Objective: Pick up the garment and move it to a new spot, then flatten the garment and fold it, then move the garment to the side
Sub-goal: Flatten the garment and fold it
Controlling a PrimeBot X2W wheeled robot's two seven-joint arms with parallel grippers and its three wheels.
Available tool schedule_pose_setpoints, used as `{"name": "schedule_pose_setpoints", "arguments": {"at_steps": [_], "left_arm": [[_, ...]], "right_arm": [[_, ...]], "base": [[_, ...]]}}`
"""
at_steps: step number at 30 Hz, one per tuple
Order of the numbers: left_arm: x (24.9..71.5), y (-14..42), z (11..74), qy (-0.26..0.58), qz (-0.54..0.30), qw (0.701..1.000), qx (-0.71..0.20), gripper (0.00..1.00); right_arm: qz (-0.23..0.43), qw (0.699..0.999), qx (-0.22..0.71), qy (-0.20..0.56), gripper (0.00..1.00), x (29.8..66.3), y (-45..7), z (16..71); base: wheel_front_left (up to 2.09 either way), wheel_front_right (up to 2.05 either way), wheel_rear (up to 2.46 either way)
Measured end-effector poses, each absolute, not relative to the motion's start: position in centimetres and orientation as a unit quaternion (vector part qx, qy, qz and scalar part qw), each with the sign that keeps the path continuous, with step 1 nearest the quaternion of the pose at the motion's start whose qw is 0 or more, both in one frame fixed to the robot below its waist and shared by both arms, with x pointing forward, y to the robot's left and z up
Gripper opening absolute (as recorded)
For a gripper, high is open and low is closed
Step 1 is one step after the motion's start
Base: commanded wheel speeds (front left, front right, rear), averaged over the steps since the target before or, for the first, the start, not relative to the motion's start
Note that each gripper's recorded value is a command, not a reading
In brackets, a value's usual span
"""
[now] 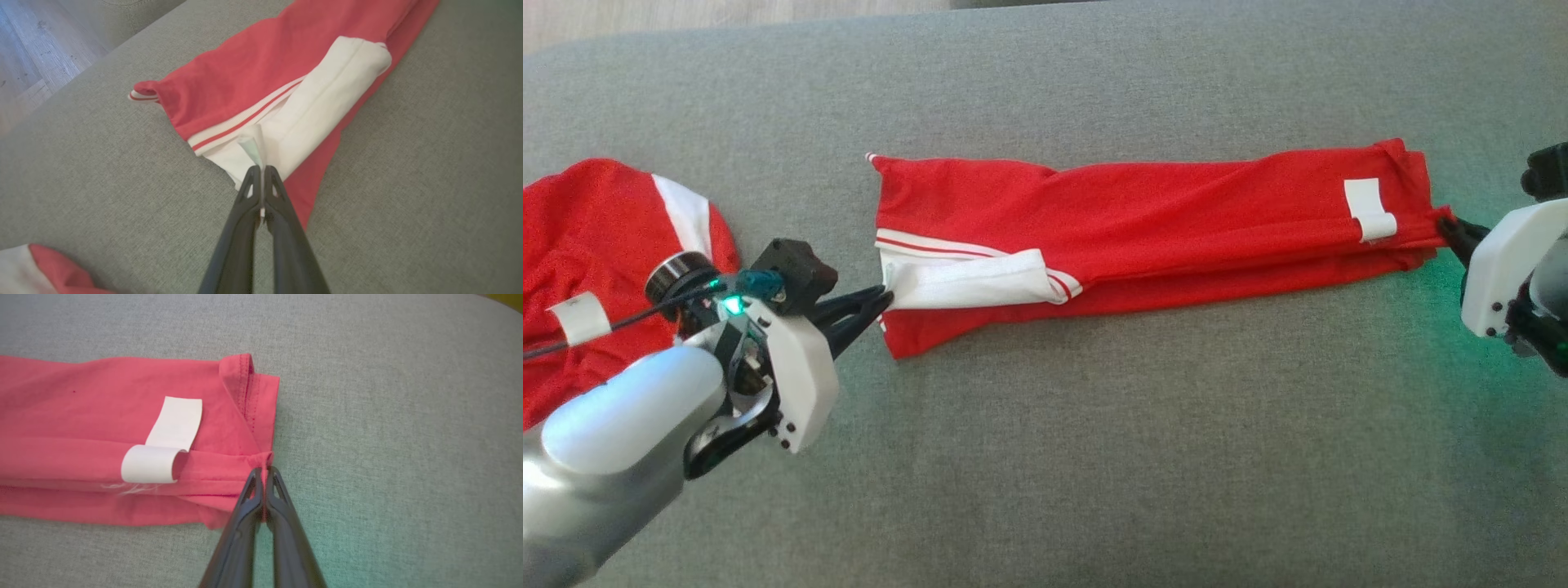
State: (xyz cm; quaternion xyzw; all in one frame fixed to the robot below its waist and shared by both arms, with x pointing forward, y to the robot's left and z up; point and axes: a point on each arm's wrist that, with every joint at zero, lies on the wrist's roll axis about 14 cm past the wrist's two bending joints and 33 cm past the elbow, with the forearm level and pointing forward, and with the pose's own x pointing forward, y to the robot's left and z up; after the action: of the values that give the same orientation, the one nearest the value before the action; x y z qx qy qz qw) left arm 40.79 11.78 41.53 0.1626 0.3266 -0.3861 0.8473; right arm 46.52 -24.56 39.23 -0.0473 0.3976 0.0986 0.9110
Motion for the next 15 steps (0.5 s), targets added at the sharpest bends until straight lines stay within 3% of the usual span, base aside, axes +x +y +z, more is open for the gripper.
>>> {"name": "schedule_pose_setpoints", "arguments": {"at_steps": [7,8,9,10,11,13,15], "left_arm": [[40.9,11.5,40.3,0.329,-0.382,0.849,0.160,0.00],[40.8,11.5,40.1,0.331,-0.382,0.848,0.159,0.00],[40.7,11.5,39.9,0.333,-0.381,0.848,0.158,0.00],[40.7,11.5,39.9,0.332,-0.380,0.849,0.157,0.00],[40.7,11.5,39.8,0.332,-0.379,0.849,0.157,0.36],[40.8,11.6,39.9,0.325,-0.373,0.855,0.154,0.95],[41.4,11.6,40.3,0.311,-0.362,0.867,0.145,1.00]], "right_arm": [[0.100,0.899,-0.046,0.423,0.00,45.6,-24.7,38.6],[0.098,0.898,-0.043,0.428,0.16,45.5,-24.8,38.5],[0.096,0.896,-0.039,0.432,0.16,45.3,-24.9,38.4],[0.091,0.894,-0.030,0.438,1.00,45.1,-25.1,38.3],[0.082,0.893,-0.010,0.443,1.00,44.8,-25.3,38.2],[0.070,0.889,0.008,0.453,1.00,44.2,-25.8,38.0],[0.066,0.891,0.015,0.449,1.00,44.0,-26.0,38.2]], "base": [[0.00,0.00,0.00],[0.00,0.00,0.00],[0.00,0.00,0.00],[0.00,0.00,0.00],[0.00,0.00,0.00],[0.00,0.00,0.00],[0.00,0.00,0.00]]}}
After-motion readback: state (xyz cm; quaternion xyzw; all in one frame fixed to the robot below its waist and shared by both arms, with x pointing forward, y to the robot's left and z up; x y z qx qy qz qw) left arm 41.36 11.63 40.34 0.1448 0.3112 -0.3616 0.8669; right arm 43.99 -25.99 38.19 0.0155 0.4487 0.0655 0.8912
